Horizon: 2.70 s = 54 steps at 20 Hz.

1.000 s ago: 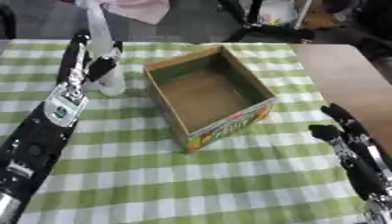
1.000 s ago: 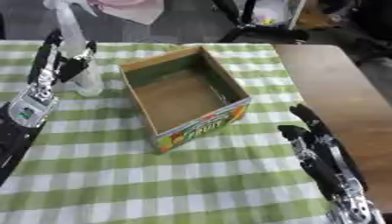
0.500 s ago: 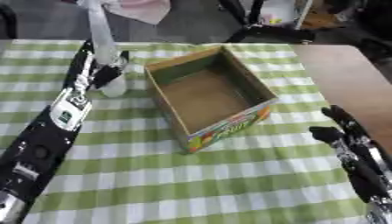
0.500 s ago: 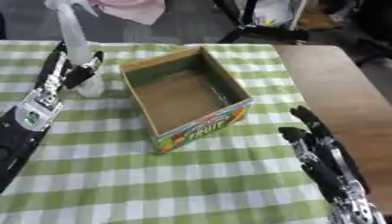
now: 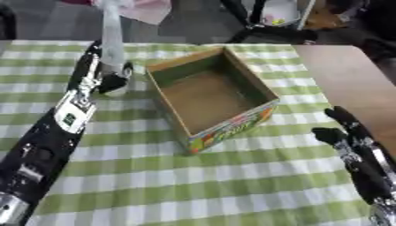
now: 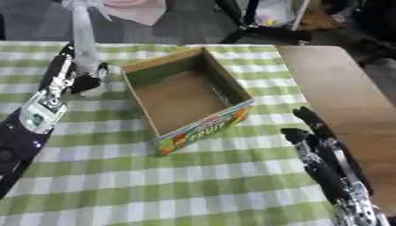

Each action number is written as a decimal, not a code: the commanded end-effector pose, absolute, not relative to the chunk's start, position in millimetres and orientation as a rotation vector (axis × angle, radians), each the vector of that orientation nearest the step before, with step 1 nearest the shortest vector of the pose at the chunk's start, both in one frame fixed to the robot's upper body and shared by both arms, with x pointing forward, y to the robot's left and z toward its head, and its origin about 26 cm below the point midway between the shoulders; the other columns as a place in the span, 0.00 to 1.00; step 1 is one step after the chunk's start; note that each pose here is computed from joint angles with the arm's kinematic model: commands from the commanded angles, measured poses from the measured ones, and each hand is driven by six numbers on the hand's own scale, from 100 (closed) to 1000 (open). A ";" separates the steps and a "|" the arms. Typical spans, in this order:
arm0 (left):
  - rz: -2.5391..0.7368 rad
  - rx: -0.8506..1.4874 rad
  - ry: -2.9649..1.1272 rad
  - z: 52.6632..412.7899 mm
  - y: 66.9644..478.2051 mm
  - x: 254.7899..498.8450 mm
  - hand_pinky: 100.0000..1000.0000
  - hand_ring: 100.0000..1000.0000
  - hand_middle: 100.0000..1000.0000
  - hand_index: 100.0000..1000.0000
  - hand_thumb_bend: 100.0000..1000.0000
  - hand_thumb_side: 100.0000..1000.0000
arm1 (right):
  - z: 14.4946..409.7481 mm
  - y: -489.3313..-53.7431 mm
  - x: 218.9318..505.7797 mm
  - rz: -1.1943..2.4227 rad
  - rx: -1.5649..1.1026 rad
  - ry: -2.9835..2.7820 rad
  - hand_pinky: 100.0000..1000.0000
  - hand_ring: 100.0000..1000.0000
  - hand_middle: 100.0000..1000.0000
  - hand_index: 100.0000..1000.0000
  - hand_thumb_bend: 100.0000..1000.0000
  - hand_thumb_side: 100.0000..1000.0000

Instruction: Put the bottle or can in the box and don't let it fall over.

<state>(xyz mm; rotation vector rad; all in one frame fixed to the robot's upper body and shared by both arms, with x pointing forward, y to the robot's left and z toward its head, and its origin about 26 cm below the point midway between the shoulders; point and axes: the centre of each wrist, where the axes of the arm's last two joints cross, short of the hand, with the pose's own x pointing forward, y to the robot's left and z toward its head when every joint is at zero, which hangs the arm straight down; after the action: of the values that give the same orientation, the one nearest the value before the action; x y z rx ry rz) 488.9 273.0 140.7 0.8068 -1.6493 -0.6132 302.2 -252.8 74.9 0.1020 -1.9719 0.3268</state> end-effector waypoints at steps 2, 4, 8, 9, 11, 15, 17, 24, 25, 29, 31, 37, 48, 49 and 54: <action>-0.595 0.812 -1.667 148.5 278.1 489.9 0.70 1.00 1.00 0.46 0.00 0.22 | 81.4 -253.6 303.7 0.335 0.104 -1.991 0.83 0.76 0.96 0.99 0.00 0.49; -0.597 0.792 -1.688 148.9 277.9 489.5 0.70 1.00 1.00 0.46 0.00 0.23 | 81.4 -253.7 303.7 0.335 0.104 -1.992 0.83 0.76 0.96 0.99 0.00 0.49; -0.564 0.753 -1.740 156.4 279.9 488.5 0.69 1.00 1.00 0.46 0.00 0.23 | 81.3 -254.0 303.7 0.334 0.103 -1.992 0.83 0.76 0.96 0.99 0.00 0.49; -0.556 0.744 -1.757 160.5 280.5 488.2 0.68 1.00 1.00 0.46 0.00 0.23 | 81.3 -254.1 303.7 0.334 0.102 -1.992 0.83 0.76 0.96 0.99 0.00 0.49; -0.531 0.722 -1.809 174.5 282.1 486.8 0.68 1.00 1.00 0.46 0.00 0.24 | 81.1 -254.6 303.6 0.333 0.100 -1.991 0.83 0.76 0.96 0.99 0.00 0.49; -0.483 0.664 -1.926 207.9 284.6 480.7 0.67 1.00 1.00 0.46 0.00 0.25 | 80.9 -255.9 303.4 0.332 0.093 -1.990 0.83 0.76 0.96 0.99 0.00 0.49; -0.468 0.618 -1.991 226.8 282.8 475.3 0.67 1.00 1.00 0.45 0.00 0.26 | 80.9 -256.5 303.3 0.332 0.091 -1.989 0.83 0.76 0.96 0.99 0.00 0.49; -0.543 0.412 -2.131 263.5 241.9 460.2 0.67 1.00 1.00 0.45 0.00 0.27 | 80.0 -256.3 302.9 0.335 0.093 -1.986 0.83 0.76 0.96 0.99 0.00 0.49; -0.572 0.377 -2.142 266.0 232.2 458.5 0.67 1.00 1.00 0.45 0.00 0.27 | 79.8 -256.0 302.9 0.336 0.095 -1.985 0.83 0.76 0.96 0.99 0.00 0.49; -0.718 0.245 -2.158 269.6 193.3 451.7 0.67 1.00 1.00 0.46 0.00 0.27 | 79.3 -254.4 302.9 0.339 0.105 -1.984 0.83 0.76 0.96 0.99 0.00 0.50; -0.802 0.182 -2.144 266.3 175.4 448.7 0.68 1.00 1.00 0.46 0.00 0.26 | 78.8 -253.9 302.7 0.341 0.109 -1.982 0.83 0.76 0.96 0.99 0.00 0.50; -0.993 0.022 -2.031 239.1 140.8 446.5 0.68 1.00 1.00 0.46 0.00 0.25 | 78.6 -252.3 302.8 0.343 0.118 -1.982 0.83 0.76 0.96 1.00 0.00 0.50; -1.055 0.236 -1.940 194.6 159.6 459.6 0.72 1.00 1.00 0.95 0.51 0.71 | 79.1 -252.8 303.1 0.339 0.114 -1.984 0.83 0.76 0.96 1.00 0.00 0.50; -1.043 0.247 -1.943 193.5 163.3 460.1 0.72 1.00 1.00 0.96 0.53 0.72 | 79.1 -252.8 303.1 0.339 0.114 -1.984 0.83 0.76 0.96 1.00 0.00 0.50; -1.015 0.290 -1.959 195.3 179.6 458.9 0.73 1.00 1.00 0.99 0.60 0.76 | 78.9 -253.3 303.2 0.336 0.111 -1.984 0.83 0.76 0.96 1.00 0.00 0.50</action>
<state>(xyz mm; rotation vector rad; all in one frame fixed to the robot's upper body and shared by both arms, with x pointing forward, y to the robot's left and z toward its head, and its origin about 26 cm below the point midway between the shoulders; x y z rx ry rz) 458.0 172.8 179.7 0.2526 -1.9207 -1.0229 301.9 -251.1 73.7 0.1179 -1.9662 0.3344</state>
